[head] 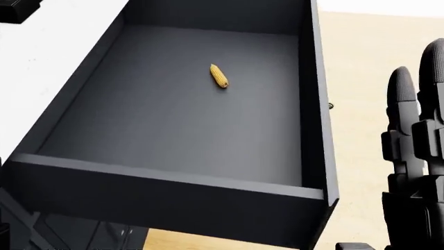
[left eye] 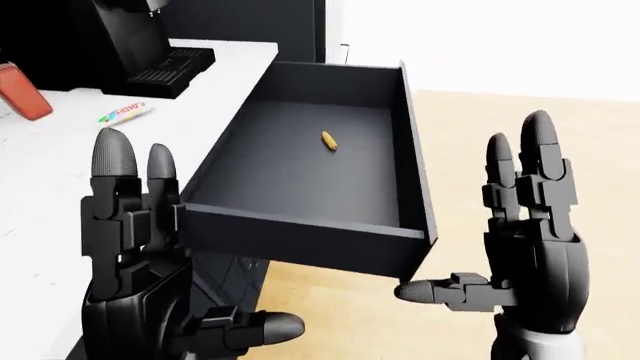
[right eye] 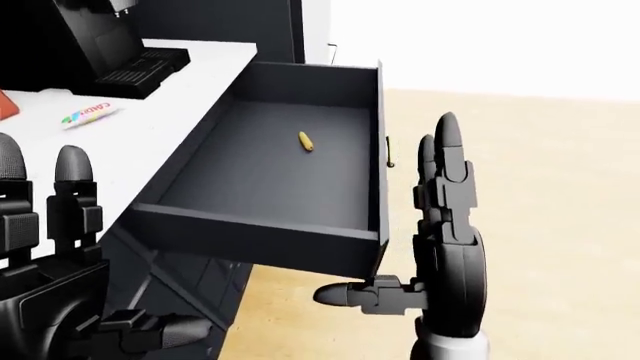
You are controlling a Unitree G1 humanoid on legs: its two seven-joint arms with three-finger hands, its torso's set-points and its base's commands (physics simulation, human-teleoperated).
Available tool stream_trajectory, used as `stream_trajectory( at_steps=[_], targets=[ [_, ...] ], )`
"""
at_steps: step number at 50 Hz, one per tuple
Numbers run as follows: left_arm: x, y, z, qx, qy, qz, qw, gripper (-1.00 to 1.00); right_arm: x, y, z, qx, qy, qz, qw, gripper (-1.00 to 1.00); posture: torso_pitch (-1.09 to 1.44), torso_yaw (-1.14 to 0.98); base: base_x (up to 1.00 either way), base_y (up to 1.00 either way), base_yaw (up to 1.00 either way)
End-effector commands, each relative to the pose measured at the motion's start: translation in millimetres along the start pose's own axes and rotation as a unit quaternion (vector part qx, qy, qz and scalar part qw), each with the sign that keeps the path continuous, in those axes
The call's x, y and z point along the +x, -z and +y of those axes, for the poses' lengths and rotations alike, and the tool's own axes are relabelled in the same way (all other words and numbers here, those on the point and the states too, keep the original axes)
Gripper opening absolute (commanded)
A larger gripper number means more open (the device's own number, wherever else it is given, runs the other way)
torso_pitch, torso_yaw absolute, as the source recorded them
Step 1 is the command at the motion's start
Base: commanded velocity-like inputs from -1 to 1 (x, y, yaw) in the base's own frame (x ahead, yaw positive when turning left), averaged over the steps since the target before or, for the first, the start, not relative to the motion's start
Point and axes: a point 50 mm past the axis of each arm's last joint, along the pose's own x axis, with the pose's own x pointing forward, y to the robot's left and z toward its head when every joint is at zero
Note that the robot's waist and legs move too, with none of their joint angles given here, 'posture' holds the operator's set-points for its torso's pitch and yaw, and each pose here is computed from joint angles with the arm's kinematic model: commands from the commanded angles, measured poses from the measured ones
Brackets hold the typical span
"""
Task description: Close the right drawer.
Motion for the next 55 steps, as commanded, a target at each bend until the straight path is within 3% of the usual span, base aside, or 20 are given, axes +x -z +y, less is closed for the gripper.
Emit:
stream_trajectory(
  at_steps=[1, 13, 15, 39, 55],
  targets=[
    [1.6, -9.5, 0.8, 0.001, -0.002, -0.028, 0.9996, 1.00, 1.7, -10.8, -1.2, 0.003, 0.003, -0.027, 0.9996, 1.00, 0.00, 0.00, 0.00, 0.00, 0.00],
    [1.5, -9.0, -0.2, 0.001, 0.000, -0.028, 0.9996, 1.00, 7.6, -11.4, -17.8, -0.005, 0.023, -0.013, 0.9996, 1.00, 0.00, 0.00, 0.00, 0.00, 0.00],
    [1.7, -8.6, -0.1, 0.002, -0.002, -0.027, 0.9996, 1.00, 7.7, -8.6, -22.9, 0.014, 0.024, -0.003, 0.9996, 1.00, 0.00, 0.00, 0.00, 0.00, 0.00],
    [1.2, -8.3, -0.8, 0.003, -0.001, -0.027, 0.9996, 1.00, 1.9, -3.5, -72.3, -0.032, 0.095, 0.003, 0.9949, 1.00, 0.00, 0.00, 0.00, 0.00, 0.00],
    [1.4, -8.1, -1.2, 0.002, 0.000, -0.026, 0.9997, 1.00, 0.9, 33.9, -99.4, -0.063, 0.130, 0.031, 0.9891, 1.00, 0.00, 0.00, 0.00, 0.00, 0.00]
  ],
)
